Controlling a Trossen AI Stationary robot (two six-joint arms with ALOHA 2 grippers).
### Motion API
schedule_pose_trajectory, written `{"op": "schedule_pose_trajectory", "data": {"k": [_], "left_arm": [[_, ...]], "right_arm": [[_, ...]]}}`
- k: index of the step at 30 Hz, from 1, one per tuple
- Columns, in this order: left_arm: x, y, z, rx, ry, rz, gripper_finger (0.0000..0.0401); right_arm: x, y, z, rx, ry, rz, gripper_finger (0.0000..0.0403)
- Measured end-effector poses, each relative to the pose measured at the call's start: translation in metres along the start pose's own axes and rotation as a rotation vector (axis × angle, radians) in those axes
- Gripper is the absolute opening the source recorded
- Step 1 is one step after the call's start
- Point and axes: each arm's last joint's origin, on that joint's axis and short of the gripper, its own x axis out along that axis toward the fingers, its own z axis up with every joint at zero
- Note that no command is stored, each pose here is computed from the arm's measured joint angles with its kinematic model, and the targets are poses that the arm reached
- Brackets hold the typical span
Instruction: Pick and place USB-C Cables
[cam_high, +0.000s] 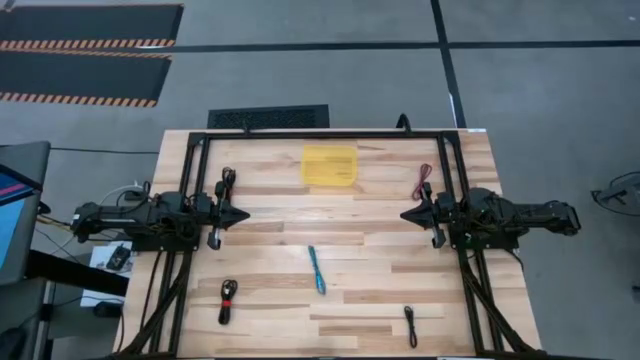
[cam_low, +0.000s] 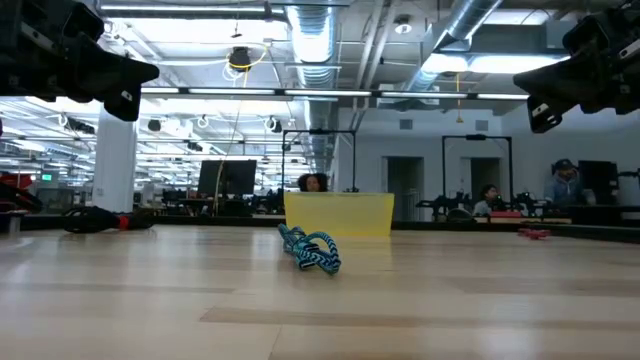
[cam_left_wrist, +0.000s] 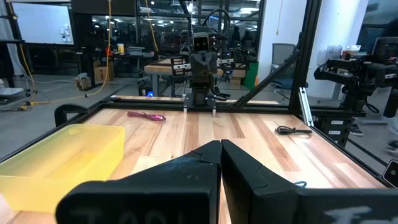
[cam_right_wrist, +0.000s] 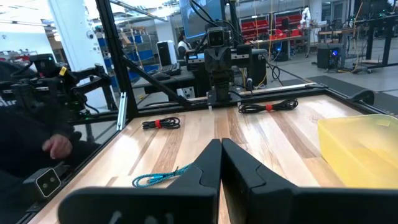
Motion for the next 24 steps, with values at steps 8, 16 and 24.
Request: {"op": "schedule_pose_trajectory", "data": {"k": [8, 16, 24], "left_arm": [[0.0, 0.0, 0.0, 0.0, 0.0, 0.0, 0.0], [0.0, 0.0, 0.0, 0.003, 0.0, 0.001, 0.0], [-0.0001, 0.0003, 0.0031, 0.003, -0.033, 0.015, 0.0]], "right_arm": [[0.0, 0.0, -0.0001, 0.0, 0.001, 0.0, 0.0033], [0.0, 0.0, -0.0001, 0.0, 0.001, 0.0, 0.0033], [0.0, 0.0, 0.0001, -0.008, 0.0, 0.0, 0.0033]]}}
